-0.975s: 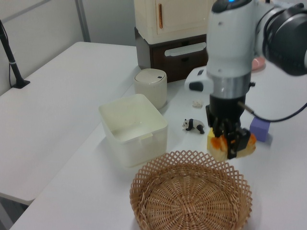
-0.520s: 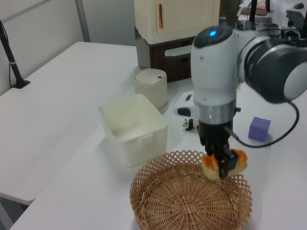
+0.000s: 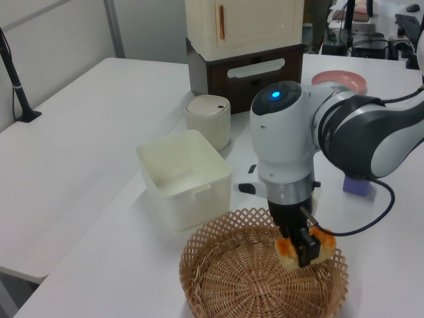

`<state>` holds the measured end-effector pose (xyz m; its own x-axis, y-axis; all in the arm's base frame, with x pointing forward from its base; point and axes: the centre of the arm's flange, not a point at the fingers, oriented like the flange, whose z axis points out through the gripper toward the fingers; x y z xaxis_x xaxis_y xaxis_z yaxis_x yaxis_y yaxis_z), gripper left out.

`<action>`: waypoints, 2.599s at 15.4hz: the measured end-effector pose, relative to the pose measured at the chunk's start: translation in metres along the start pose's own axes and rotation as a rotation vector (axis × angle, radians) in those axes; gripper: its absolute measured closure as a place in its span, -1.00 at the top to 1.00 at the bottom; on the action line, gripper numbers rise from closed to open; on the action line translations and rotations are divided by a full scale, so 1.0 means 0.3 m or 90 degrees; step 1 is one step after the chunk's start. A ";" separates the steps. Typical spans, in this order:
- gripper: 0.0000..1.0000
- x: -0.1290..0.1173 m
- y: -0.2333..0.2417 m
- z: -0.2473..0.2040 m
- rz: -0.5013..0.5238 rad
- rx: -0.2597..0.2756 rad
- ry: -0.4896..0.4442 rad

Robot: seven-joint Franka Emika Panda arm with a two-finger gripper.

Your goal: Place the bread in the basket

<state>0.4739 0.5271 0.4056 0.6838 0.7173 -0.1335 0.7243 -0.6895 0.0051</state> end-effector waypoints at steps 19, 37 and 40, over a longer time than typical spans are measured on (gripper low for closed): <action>1.00 0.085 -0.011 0.140 0.089 -0.021 0.039; 1.00 -0.389 0.162 -0.778 0.143 -0.002 0.158; 1.00 -0.486 0.210 -0.821 0.158 0.001 0.136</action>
<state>0.4417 0.4038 0.6696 0.8424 0.5325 0.0828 0.5336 -0.8457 0.0099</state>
